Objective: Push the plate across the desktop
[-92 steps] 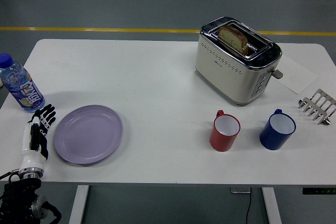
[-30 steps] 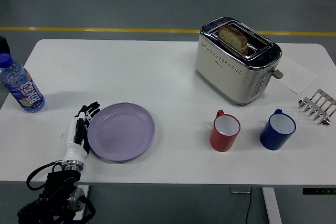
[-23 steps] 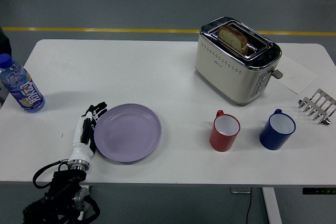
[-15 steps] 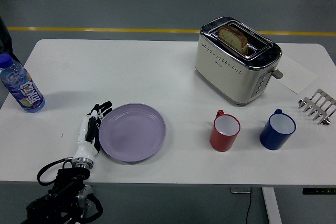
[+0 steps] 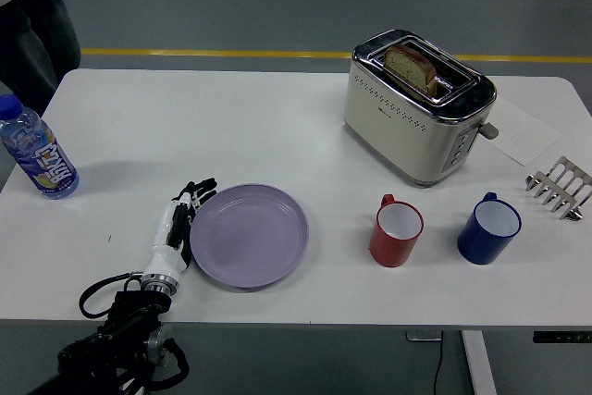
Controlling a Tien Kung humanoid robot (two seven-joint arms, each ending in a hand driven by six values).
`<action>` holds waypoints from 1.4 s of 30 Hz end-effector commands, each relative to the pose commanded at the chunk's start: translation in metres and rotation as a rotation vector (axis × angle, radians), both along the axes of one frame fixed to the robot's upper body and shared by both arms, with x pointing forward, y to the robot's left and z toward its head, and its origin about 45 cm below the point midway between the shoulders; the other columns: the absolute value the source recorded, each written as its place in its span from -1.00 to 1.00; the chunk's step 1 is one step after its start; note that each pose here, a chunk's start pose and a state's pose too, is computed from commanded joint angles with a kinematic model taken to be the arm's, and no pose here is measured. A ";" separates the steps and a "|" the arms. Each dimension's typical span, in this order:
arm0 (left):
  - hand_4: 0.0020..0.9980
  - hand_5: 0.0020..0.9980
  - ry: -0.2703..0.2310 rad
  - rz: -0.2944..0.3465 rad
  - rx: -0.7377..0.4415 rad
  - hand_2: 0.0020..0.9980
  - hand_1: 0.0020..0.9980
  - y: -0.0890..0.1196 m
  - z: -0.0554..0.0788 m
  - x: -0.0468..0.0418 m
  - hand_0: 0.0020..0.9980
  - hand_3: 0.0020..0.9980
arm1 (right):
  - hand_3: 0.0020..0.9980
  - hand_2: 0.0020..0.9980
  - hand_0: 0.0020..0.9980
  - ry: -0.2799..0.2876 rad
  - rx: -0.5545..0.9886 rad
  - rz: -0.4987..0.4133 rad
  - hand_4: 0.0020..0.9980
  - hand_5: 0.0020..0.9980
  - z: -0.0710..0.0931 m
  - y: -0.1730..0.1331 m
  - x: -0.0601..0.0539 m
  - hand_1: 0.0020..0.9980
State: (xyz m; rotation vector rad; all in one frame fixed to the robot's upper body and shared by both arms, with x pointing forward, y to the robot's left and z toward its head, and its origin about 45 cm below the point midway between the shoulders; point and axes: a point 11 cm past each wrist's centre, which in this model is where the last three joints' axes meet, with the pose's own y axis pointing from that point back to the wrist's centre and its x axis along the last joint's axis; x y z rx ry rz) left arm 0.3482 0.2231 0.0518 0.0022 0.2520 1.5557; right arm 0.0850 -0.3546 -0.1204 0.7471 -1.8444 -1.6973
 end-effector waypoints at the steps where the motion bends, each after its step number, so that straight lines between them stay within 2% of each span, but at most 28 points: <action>1: -0.13 1.00 0.000 -0.003 0.001 0.57 0.61 -0.001 0.000 0.0003 0.60 0.38 | 0.23 0.41 0.31 0.000 0.000 0.000 -0.14 -0.43 0.000 0.000 0.000 0.30; 13: -0.15 1.00 -0.004 -0.068 0.018 0.57 0.61 -0.016 0.004 0.0044 0.60 0.37 | 0.22 0.41 0.31 0.001 0.003 0.002 -0.14 -0.42 0.000 0.002 -0.001 0.30; 20: -0.15 1.00 -0.007 -0.080 0.025 0.57 0.61 -0.019 0.005 0.0069 0.60 0.37 | 0.22 0.40 0.31 0.002 0.004 0.004 -0.14 -0.42 -0.001 0.002 -0.001 0.30; 30: -0.16 1.00 -0.019 -0.050 0.031 0.57 0.61 -0.011 0.009 0.0133 0.60 0.36 | 0.22 0.40 0.31 0.003 0.006 0.003 -0.15 -0.42 -0.001 0.003 -0.001 0.30; 37: -0.17 1.00 -0.045 -0.027 0.036 0.57 0.61 -0.006 0.018 0.0209 0.60 0.36 | 0.22 0.41 0.31 0.003 0.005 0.008 -0.15 -0.43 -0.001 0.003 0.000 0.30; 42: -0.17 1.00 -0.090 0.003 0.042 0.55 0.59 0.000 0.030 0.0285 0.58 0.34 | 0.22 0.41 0.31 -0.006 -0.002 0.004 -0.15 -0.43 0.000 -0.001 0.002 0.30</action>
